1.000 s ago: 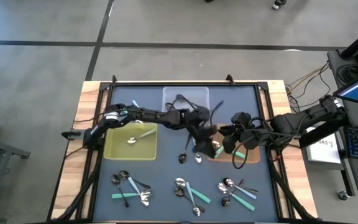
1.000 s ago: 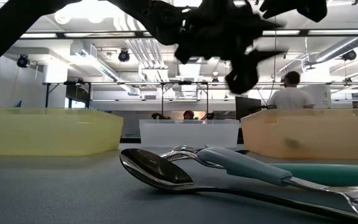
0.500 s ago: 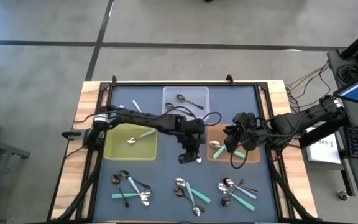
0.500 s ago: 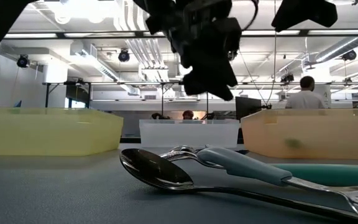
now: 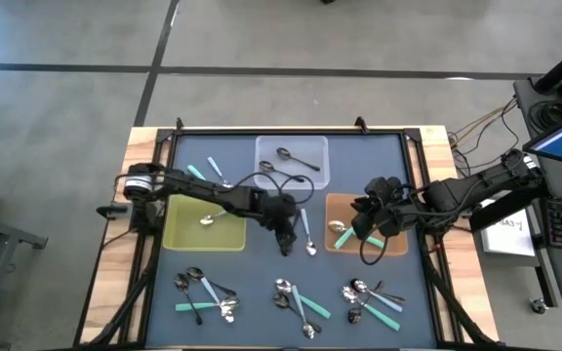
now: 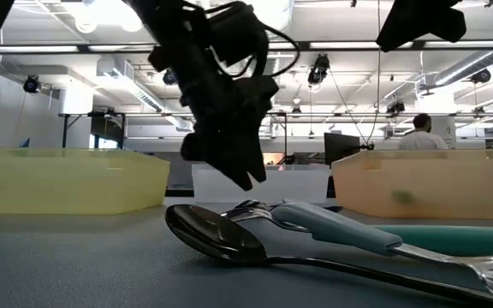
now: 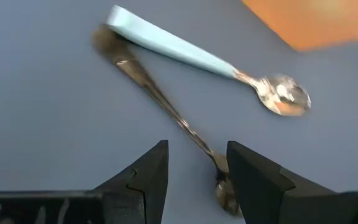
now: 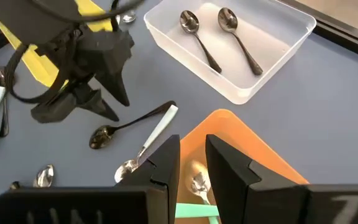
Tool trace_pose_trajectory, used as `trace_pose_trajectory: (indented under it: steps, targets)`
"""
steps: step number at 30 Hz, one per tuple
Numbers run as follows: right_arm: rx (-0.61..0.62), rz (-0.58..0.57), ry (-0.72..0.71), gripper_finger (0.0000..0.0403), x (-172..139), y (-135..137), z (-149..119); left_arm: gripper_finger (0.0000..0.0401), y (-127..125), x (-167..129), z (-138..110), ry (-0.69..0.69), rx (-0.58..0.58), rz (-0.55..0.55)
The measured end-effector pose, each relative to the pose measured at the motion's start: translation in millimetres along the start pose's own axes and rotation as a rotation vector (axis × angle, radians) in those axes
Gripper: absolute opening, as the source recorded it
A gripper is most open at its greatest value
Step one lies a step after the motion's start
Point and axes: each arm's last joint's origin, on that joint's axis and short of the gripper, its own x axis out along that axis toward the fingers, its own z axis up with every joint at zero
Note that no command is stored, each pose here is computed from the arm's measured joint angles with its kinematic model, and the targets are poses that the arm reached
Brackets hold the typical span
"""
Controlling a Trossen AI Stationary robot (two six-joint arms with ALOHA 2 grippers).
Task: Sort silverware by color (type)
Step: Put the black spoon into the transparent bin
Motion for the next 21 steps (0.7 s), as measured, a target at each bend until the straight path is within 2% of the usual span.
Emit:
trace_pose_trajectory:
  steps: [4,16,21]
  targets:
    - [-0.005,-0.005,0.003,0.0068,0.4,-0.6,-0.7,0.0145,5.8,2.9,-6.6,-0.016,-0.062,0.02]
    - [0.031,-0.006,0.003,0.0068,0.5,-0.5,-0.8,0.0145,-13.7,-1.7,-5.2,-0.069,-0.043,0.014]
    - [0.033,-0.006,0.003,0.0068,0.6,-0.6,-0.8,0.0145,-15.3,2.5,-10.8,-0.081,-0.064,0.052]
